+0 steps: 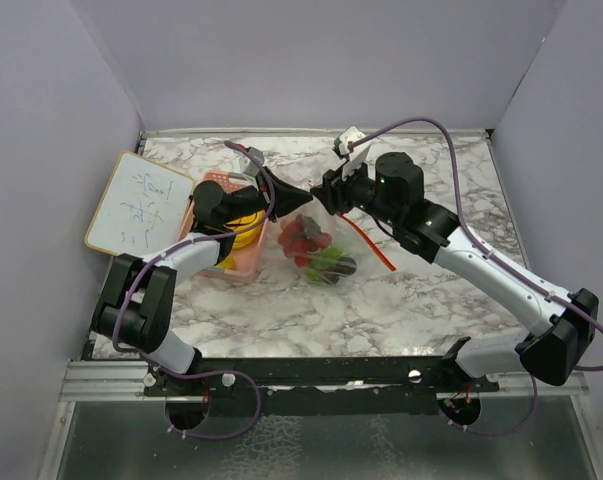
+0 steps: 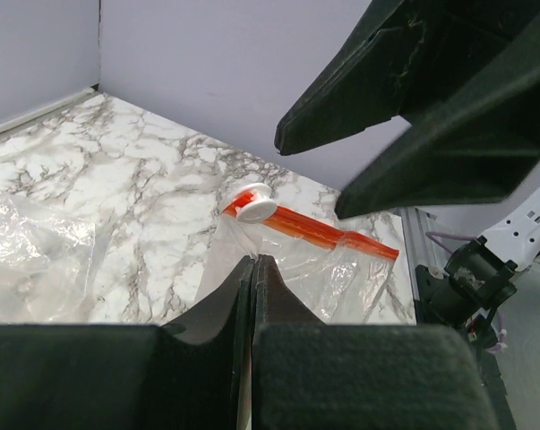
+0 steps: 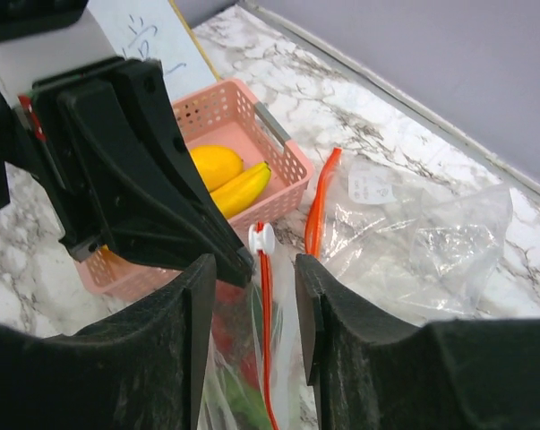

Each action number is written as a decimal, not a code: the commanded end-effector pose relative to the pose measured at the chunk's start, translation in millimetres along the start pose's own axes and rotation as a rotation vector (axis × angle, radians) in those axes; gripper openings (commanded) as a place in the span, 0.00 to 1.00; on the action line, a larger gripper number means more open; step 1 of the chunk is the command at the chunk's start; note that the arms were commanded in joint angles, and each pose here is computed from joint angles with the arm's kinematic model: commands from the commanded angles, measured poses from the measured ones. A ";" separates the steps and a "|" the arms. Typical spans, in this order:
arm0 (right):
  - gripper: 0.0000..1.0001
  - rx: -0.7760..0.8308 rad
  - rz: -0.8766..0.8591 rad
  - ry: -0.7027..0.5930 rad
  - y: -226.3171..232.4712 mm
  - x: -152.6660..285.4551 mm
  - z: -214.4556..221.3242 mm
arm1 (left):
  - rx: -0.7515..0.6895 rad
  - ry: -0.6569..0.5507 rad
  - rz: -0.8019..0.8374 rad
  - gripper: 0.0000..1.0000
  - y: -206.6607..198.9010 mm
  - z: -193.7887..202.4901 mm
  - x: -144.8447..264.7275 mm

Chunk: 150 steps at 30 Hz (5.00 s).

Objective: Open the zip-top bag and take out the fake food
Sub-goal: Pick up the zipper food storage bag at the center of the board, then unzip the zipper food storage bag at the center of the board.

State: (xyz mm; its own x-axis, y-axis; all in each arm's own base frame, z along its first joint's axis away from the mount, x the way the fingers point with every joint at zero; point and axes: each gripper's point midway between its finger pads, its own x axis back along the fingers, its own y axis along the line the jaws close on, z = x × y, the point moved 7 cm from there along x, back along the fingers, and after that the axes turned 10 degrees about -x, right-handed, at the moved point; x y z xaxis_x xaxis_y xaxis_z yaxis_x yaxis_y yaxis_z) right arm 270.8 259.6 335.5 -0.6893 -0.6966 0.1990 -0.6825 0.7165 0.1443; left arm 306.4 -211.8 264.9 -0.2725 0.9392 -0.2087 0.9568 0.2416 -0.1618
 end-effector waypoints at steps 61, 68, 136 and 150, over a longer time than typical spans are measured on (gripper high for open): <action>0.02 -0.051 0.035 -0.001 -3.4 -2.3 19.2 | -0.151 -0.062 -0.100 0.00 -6.4 -41.3 -5.2; 0.02 -0.055 0.034 0.009 -3.3 -1.7 23.3 | -0.158 -0.086 -0.128 0.00 -7.5 -46.9 -3.5; 0.02 -0.121 0.132 0.185 -18.0 56.5 111.8 | -0.027 -0.363 -0.473 0.00 54.5 -109.5 44.3; 0.09 -0.138 0.114 0.103 -13.4 94.4 93.0 | 0.063 -0.361 -0.315 0.00 45.6 -85.6 31.4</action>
State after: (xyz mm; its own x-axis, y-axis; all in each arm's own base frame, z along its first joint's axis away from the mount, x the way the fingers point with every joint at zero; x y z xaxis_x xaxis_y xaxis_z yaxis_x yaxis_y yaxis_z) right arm 200.7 188.7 250.3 -0.7248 -0.6167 0.3071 -0.5672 0.7872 0.2421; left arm 357.9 -148.8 307.5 -0.6293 0.6945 -0.3487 0.7687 0.4904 -0.4106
